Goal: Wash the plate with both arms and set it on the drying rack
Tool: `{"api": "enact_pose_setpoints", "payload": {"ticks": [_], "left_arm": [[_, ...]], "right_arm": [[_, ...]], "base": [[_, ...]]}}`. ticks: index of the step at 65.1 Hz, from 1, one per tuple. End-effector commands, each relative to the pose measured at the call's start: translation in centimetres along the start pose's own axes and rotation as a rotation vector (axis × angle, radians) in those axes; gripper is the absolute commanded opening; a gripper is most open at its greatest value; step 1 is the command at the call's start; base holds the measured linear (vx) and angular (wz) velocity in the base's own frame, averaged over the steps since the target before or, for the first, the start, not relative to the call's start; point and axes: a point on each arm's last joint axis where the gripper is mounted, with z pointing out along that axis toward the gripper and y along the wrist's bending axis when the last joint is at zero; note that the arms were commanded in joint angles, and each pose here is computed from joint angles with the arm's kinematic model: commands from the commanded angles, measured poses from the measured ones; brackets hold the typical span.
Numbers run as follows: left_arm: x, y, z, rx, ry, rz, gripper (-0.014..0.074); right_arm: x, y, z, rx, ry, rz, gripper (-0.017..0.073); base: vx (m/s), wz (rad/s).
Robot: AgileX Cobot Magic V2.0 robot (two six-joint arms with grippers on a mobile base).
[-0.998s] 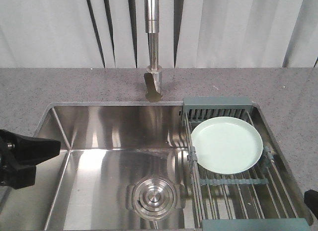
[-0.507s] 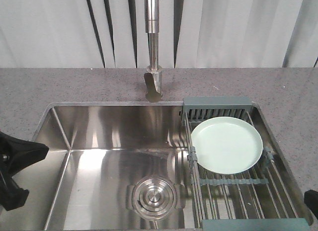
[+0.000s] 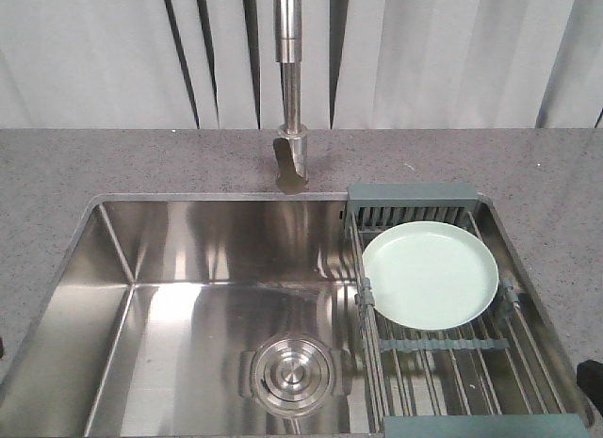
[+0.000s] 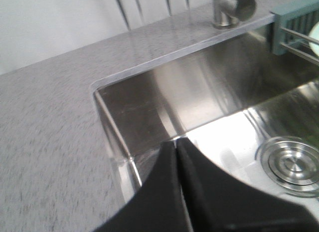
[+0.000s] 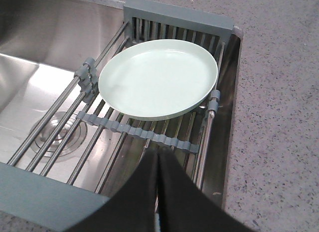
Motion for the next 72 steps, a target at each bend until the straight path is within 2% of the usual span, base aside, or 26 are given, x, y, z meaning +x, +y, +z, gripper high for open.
{"api": "enact_pose_setpoints", "payload": {"ticks": [1, 8, 11, 18, 26, 43, 72], "left_arm": [[0.8, 0.4, -0.8, -0.066, -0.142, -0.026, -0.0006], [2.5, 0.4, -1.4, -0.075, -0.181, -0.021, -0.0006], [2.6, 0.3, -1.6, -0.071, -0.177, 0.007, -0.0006], [2.5, 0.5, -2.0, -0.116, -0.216, 0.053, -0.0006], [2.5, 0.7, -2.4, -0.157, -0.235, 0.012, -0.0006], [2.5, 1.0, -3.2, -0.227, -0.302, 0.006, -0.0006], [2.7, 1.0, -3.1, -0.233, -0.273, -0.001, -0.0006]], "right_arm": [[-1.3, -0.2, -0.3, 0.023, -0.078, -0.002, -0.0007], [-1.3, -0.2, -0.3, 0.023, -0.078, -0.002, -0.0007], [-1.3, -0.2, -0.3, 0.023, -0.078, -0.002, -0.0007], [-1.3, -0.2, -0.3, 0.023, -0.078, -0.002, -0.0007], [-1.3, -0.2, -0.3, 0.023, -0.078, -0.002, -0.0007], [-1.3, -0.2, -0.3, 0.022, -0.076, -0.002, -0.0007], [-1.2, -0.2, -0.3, 0.02, -0.07, -0.002, -0.0007]], "base": [[0.0, 0.0], [0.0, 0.0], [0.0, 0.0], [0.0, 0.0], [0.0, 0.0], [0.0, 0.0], [0.0, 0.0]]}}
